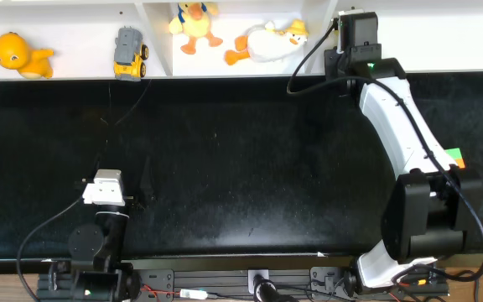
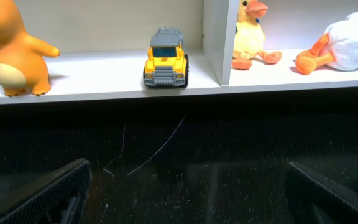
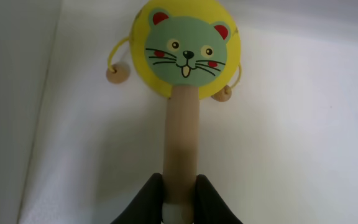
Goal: Store Toys
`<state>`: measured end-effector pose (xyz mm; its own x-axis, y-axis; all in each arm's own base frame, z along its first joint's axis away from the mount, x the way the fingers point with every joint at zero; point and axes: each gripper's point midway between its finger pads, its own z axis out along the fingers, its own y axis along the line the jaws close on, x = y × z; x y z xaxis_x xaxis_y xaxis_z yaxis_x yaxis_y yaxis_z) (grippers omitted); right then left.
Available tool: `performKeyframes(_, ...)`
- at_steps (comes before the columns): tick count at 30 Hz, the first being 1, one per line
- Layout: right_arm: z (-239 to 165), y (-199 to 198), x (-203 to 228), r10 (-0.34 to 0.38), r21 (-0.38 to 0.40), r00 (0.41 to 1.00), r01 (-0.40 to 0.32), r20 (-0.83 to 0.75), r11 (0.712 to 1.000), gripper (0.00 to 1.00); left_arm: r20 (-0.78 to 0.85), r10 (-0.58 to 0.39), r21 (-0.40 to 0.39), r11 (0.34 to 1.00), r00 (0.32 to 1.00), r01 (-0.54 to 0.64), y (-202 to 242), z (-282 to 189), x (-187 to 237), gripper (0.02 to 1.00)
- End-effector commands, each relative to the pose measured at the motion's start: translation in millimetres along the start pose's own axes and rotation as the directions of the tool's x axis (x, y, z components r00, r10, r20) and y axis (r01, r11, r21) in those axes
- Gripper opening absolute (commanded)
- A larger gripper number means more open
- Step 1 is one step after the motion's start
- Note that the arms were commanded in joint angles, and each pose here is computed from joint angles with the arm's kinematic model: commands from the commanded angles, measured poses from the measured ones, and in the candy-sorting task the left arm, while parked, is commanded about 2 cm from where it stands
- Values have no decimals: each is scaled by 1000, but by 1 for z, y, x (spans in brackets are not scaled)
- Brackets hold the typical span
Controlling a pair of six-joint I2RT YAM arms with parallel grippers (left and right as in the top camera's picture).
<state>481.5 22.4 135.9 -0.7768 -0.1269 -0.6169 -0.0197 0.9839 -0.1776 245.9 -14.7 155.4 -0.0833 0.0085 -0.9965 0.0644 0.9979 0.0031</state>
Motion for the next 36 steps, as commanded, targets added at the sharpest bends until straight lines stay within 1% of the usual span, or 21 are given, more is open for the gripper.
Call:
performKeyframes(1, -6, 3, -16, 23, -11, 999, -23, 36, 1000, 316, 5, 18, 8, 1000, 1000, -18, -1, -1, -1, 998)
performKeyframes(2, -7, 3, -16, 22, -13, 999, -21, 34, 1000, 373, 5, 18, 8, 1000, 1000, -18, -1, -1, -1, 998)
performKeyframes(3, -8, 4, -15, 20, -13, 999, -19, 33, 1000, 483, 5, 19, 8, 1000, 1000, -19, -1, -1, -1, 998)
performKeyframes(4, -10, 5, -15, 18, -15, 999, -17, 32, 1000, 562, 5, 18, 8, 1000, 1000, -18, -1, -1, -1, 998)
performKeyframes(7, -26, 5, -15, 11, -15, 999, -11, 34, 1000, 652, 5, 19, 8, 1000, 1000, -19, -1, -1, -1, 996)
performKeyframes(9, -42, 5, -7, 3, -20, 1000, -2, 24, 1000, 717, 5, 18, 8, 1000, 1000, -18, -1, -1, -1, 998)
performKeyframes(12, -64, 2, 23, 13, -19, 1000, -13, 6, 1000, 787, 5, 19, 8, 1000, 1000, -19, -1, -1, -1, 996)
performKeyframes(16, -93, -5, 84, 73, -12, 996, -73, -46, 997, 908, 5, 19, 8, 1000, 1000, -19, -1, -1, -1, 998)
performKeyframes(17, -102, -8, 104, 88, -4, 994, -88, -71, 996, 945, 5, 18, 8, 1000, 1000, -18, -1, -1, -1, 998)
performKeyframes(18, -109, -13, 121, 115, 22, 989, -113, -95, 993, 985, 5, 18, 8, 1000, 1000, -18, -1, -1, -1, 998)
performKeyframes(19, -116, -20, 136, 166, 52, 979, -161, -117, 986, 998, 5, 18, 8, 1000, 1000, -18, -1, -1, -1, 998)
performKeyframes(21, -130, -36, 167, 310, 128, 937, -292, -163, 948, 998, 5, 18, 8, 1000, 1000, -18, -1, -1, -1, 998)
performKeyframes(22, -135, -44, 179, 366, 161, 912, -339, -184, 927, 996, 5, 18, 8, 1000, 1000, -18, -1, -1, -1, 998)
performKeyframes(23, -140, -51, 190, 401, 189, 893, -366, -205, 911, 998, 5, 19, 8, 1000, 1000, -19, -1, -1, -1, 998)
performKeyframes(25, -148, -64, 207, 438, 238, 863, -384, -250, 892, 996, 5, 18, 8, 1000, 1000, -18, -1, -1, -1, 998)
performKeyframes(28, -157, -74, 229, 467, 288, 824, -384, -321, 877, 993, 5, 19, 8, 1000, 1000, -19, -1, -1, -1, 996)
performKeyframes(30, -158, -75, 234, 475, 299, 814, -386, -335, 873, 998, 5, 19, 8, 1000, 1000, -19, -1, -1, -1, 998)
performKeyframes(36, -158, -75, 233, 475, 299, 814, -387, -333, 872, 993, 5, 19, 8, 1000, 1000, -19, -1, -1, -1, 996)
